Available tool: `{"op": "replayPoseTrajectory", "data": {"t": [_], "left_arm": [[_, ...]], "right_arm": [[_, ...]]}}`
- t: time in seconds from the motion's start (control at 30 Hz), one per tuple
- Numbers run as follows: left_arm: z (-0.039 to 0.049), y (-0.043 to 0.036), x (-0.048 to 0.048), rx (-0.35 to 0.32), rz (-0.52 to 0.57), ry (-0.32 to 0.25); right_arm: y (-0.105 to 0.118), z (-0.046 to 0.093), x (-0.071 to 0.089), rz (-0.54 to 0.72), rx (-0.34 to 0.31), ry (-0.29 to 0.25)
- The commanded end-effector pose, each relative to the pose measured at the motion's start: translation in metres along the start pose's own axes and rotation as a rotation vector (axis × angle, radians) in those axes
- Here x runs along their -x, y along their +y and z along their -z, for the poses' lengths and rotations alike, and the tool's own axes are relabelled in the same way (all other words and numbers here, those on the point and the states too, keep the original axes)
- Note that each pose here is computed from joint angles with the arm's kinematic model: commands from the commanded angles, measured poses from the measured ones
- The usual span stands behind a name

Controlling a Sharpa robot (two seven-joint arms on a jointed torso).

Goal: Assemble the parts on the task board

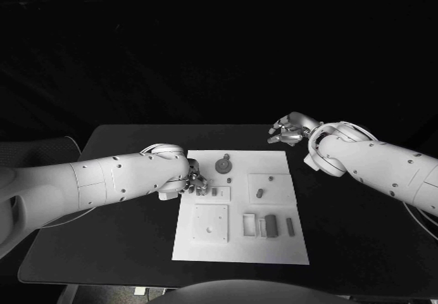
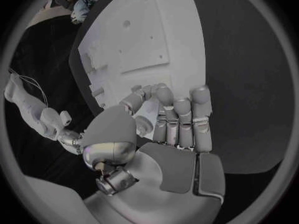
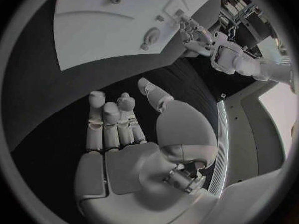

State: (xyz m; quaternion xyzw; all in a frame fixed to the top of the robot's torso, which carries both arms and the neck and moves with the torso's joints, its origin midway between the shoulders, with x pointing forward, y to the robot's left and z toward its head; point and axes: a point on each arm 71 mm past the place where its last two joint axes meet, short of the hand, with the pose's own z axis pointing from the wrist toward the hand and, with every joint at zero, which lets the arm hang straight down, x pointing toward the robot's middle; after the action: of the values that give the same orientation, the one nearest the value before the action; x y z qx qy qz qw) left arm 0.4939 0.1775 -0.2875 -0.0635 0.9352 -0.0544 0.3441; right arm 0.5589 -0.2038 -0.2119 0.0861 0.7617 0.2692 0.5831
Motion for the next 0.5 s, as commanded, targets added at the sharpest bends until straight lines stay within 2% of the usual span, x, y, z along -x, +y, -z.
{"op": "replayPoseTrajectory", "data": {"t": [0.03, 0.5], "left_arm": [[-0.0001, -0.0014, -0.0025, -0.007, -0.019, 0.017], [-0.0009, -0.0018, -0.0027, -0.003, -0.027, 0.028]], "right_arm": [[0.0016, -0.0002, -0.0012, 0.008, 0.007, 0.013], [0.0011, 0.0, -0.001, 0.008, 0.006, 0.012]]}}
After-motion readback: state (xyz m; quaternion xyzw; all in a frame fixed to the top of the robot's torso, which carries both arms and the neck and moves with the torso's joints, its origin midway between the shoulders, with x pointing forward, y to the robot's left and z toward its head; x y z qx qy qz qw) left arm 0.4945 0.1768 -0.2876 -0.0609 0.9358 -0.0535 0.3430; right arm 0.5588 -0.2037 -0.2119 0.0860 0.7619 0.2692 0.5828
